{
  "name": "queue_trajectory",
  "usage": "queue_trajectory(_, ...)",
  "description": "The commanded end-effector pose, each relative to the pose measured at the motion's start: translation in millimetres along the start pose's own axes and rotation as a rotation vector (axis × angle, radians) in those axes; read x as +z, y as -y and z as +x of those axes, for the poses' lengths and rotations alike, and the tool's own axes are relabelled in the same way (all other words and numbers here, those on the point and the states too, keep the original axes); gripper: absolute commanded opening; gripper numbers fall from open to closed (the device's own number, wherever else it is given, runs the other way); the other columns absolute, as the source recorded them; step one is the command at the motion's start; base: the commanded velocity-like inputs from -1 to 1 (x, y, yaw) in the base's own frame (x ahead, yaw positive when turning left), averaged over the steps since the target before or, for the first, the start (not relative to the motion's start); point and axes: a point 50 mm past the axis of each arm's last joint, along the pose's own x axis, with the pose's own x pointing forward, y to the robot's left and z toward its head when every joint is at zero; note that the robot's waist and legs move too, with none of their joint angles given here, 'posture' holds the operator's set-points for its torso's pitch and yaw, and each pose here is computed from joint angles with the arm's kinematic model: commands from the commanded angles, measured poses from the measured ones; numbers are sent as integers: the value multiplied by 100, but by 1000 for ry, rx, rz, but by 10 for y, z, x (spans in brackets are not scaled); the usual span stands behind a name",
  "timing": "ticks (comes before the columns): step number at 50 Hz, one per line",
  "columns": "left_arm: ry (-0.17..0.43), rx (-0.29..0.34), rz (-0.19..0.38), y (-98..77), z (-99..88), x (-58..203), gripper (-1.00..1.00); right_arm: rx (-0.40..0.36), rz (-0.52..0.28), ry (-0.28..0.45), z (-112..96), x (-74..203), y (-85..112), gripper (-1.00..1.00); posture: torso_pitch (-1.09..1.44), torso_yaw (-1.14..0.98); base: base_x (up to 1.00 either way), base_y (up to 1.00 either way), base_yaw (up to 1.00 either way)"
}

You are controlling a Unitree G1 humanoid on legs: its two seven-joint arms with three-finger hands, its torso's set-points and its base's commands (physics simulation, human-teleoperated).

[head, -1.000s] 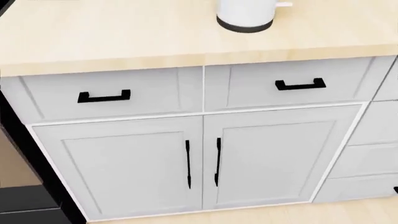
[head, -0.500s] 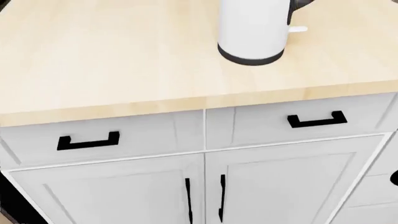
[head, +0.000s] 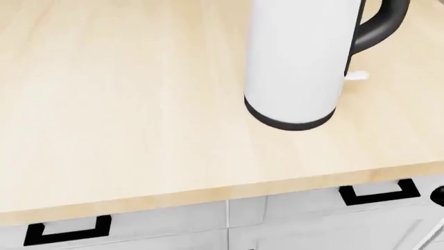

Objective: Close the lid of the electric kettle.

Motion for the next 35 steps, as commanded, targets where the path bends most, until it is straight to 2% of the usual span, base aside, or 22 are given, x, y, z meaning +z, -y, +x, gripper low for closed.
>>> queue_trajectory(1, 100, -28, 7, 56, -16, 187, 100, -24, -25, 98, -31, 160, 24, 100, 0, 0, 0, 0, 0)
queue_trajectory(35, 106, -33, 3, 62, -16, 197, 100, -10, -32, 101, -33, 133, 5, 100, 0, 0, 0, 0, 0)
